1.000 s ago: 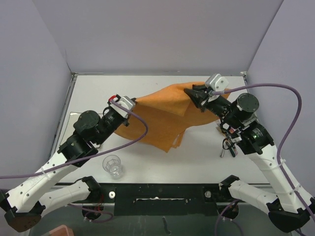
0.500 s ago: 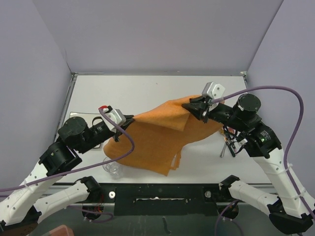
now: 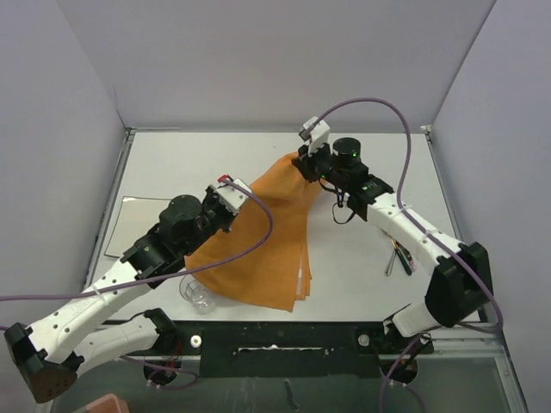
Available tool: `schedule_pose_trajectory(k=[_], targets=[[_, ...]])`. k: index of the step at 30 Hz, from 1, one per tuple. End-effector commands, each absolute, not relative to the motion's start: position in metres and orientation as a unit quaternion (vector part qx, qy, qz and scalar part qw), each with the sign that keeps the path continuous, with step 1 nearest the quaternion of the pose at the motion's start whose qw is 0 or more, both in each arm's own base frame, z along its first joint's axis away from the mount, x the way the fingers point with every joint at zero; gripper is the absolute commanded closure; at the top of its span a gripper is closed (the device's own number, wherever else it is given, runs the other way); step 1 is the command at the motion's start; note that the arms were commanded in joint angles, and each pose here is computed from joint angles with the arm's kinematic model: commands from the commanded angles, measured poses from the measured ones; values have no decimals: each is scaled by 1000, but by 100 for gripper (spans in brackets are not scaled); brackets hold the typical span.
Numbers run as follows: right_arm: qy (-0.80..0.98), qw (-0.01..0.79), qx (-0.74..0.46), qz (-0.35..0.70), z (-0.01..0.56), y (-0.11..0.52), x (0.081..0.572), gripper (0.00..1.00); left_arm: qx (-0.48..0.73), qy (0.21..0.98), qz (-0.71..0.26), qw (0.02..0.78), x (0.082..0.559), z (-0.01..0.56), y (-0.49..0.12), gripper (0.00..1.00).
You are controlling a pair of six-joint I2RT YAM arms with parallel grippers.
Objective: Set the dinner table for one person
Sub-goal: Flatten out the napkin at the center of the board.
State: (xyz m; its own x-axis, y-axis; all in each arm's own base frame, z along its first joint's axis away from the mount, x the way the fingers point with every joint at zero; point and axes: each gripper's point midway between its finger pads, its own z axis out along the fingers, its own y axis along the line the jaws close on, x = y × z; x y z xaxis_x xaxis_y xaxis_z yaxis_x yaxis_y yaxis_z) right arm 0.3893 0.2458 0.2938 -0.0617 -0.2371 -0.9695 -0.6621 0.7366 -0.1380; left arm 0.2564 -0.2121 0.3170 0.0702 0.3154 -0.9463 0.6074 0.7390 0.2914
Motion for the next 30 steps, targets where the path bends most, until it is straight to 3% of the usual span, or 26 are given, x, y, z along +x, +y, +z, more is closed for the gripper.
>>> schedule_pose_trajectory(k=[1, 11, 19, 26, 27, 29, 30], targets=[[714, 669, -193, 72, 293, 196, 473, 100, 266, 632, -86, 723, 280, 367, -197, 100], [752, 646, -127, 40, 228, 177, 557, 100, 266, 635, -70, 722, 289, 366, -189, 100], [750, 657, -75, -12, 240, 128, 578, 100, 267, 632, -54, 726, 293, 369, -180, 100], [762, 645, -56, -19, 230, 121, 590, 100, 268, 636, -68, 721, 295, 366, -186, 100], [764, 642, -50, -23, 228, 118, 592, 96, 266, 637, -71, 721, 295, 367, -186, 100], [767, 639, -29, -41, 224, 107, 594, 56, 266, 638, -75, 719, 292, 367, -186, 100], [766, 641, -21, -46, 225, 103, 595, 24, 266, 640, -76, 717, 290, 366, -184, 100]])
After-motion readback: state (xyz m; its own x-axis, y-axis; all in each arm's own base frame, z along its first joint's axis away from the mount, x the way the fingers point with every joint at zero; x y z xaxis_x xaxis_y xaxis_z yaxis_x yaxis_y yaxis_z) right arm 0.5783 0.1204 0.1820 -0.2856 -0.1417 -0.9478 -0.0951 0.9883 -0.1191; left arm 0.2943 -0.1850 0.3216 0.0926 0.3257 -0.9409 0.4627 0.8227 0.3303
